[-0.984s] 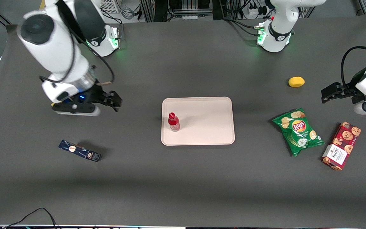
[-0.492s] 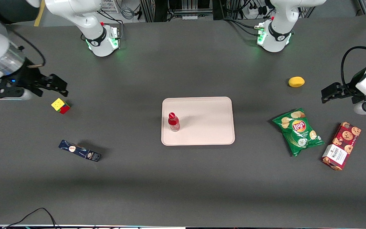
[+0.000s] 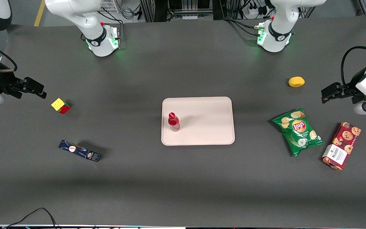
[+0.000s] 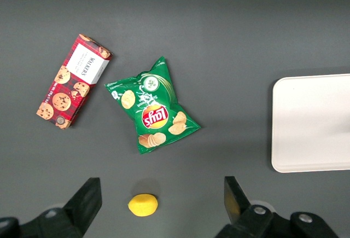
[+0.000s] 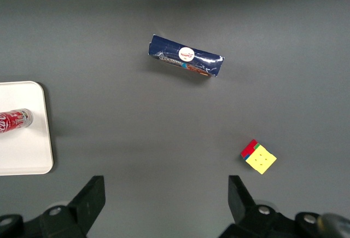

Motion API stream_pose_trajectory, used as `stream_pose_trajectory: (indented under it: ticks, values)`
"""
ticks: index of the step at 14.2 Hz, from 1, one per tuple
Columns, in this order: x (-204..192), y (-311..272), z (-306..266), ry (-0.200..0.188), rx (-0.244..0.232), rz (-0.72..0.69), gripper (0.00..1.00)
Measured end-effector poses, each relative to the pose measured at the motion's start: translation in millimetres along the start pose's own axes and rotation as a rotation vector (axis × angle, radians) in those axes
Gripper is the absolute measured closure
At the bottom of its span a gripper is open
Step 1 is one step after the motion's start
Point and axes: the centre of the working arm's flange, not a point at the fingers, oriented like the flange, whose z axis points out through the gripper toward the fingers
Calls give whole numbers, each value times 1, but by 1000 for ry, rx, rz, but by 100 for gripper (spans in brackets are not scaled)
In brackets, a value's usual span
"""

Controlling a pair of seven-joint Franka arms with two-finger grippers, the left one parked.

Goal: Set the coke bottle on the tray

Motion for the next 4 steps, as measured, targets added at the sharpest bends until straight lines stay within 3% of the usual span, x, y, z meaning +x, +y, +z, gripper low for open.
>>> stream_pose_trajectory:
  ticks: [4]
  values:
    - [2, -1, 4, -3, -20, -6, 0]
